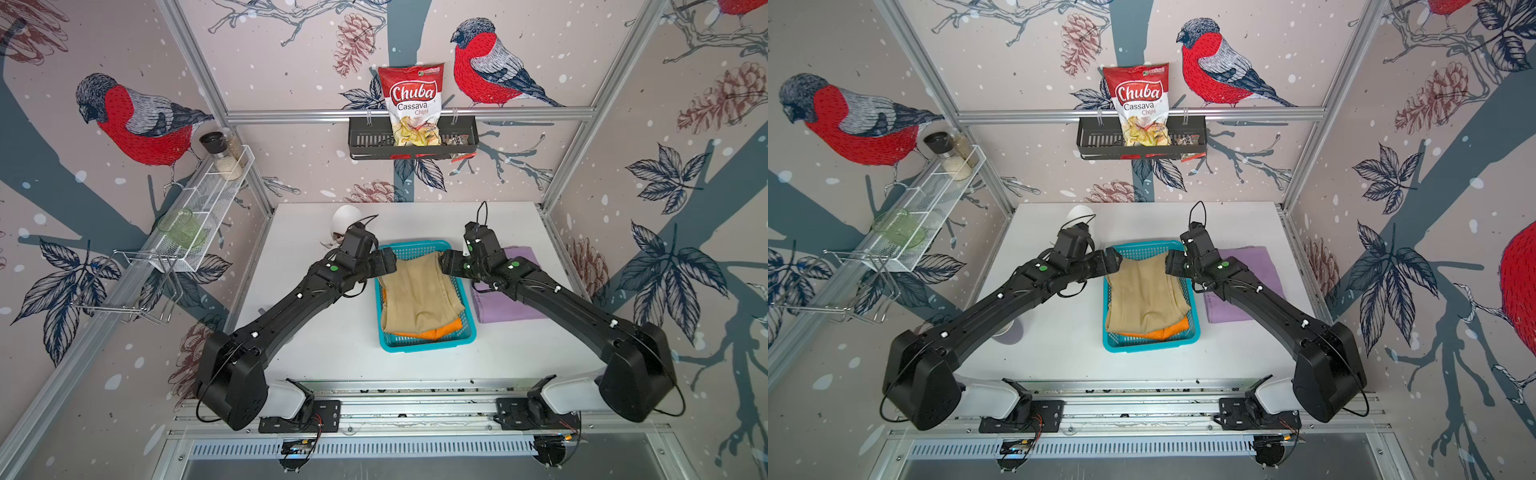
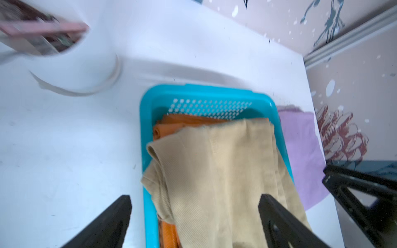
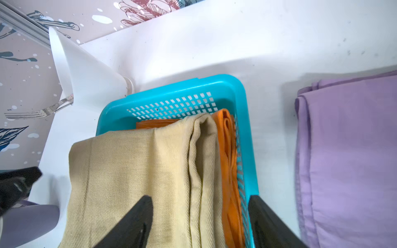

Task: Put the folded long pants in the basket
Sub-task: Place the long pant in the basket.

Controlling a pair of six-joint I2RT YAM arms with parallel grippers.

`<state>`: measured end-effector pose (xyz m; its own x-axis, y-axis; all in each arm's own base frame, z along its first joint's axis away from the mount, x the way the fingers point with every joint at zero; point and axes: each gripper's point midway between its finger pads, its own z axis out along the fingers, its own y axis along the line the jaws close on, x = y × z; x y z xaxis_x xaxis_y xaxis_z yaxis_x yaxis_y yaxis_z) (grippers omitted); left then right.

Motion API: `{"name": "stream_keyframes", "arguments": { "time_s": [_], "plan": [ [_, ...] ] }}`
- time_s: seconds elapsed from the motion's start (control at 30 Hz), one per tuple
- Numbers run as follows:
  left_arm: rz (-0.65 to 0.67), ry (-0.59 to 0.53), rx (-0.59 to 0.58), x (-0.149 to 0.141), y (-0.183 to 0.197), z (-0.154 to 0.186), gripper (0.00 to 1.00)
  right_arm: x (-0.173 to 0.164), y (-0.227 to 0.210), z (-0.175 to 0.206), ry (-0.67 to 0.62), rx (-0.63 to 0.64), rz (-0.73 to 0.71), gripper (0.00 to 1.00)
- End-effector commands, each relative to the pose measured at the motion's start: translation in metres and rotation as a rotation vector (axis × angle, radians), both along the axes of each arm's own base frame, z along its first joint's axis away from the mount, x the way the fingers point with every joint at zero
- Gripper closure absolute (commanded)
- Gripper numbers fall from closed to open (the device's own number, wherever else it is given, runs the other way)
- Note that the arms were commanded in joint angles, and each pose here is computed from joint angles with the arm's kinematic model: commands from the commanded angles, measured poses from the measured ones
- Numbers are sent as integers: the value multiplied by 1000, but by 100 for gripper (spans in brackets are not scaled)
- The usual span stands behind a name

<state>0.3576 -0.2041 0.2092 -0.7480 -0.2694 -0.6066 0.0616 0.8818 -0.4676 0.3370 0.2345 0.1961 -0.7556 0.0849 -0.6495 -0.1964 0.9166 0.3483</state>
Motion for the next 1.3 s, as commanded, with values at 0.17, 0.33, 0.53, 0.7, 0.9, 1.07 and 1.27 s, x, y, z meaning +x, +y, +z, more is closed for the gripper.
{"name": "stream_keyframes", "arguments": {
  "time_s": [0.17, 0.33, 0.53, 0.7, 0.9, 1.07, 1.27],
  "plan": [
    [-252, -57, -164, -2, -71, 20, 100, -17, 81, -19, 89, 204, 234, 100],
    [-334, 148, -86, -21, -93, -55, 100, -3, 70, -64, 170, 211, 163, 100],
    [-284, 196, 44, -21, -73, -94, 100, 8, 50, -94, 212, 216, 104, 100],
    [-268, 261, 188, -17, -58, -126, 100, 10, 56, -96, 226, 206, 125, 100],
    [-243, 176, 288, 8, -51, -99, 100, 23, 42, -47, 131, 211, 122, 100],
    [-307, 59, 125, 37, -93, -31, 96, 36, -11, -21, 67, 168, 30, 82],
    [-428, -47, -136, 65, -165, 37, 74, 37, -119, -66, 155, 34, -247, 66]
  ]
}}
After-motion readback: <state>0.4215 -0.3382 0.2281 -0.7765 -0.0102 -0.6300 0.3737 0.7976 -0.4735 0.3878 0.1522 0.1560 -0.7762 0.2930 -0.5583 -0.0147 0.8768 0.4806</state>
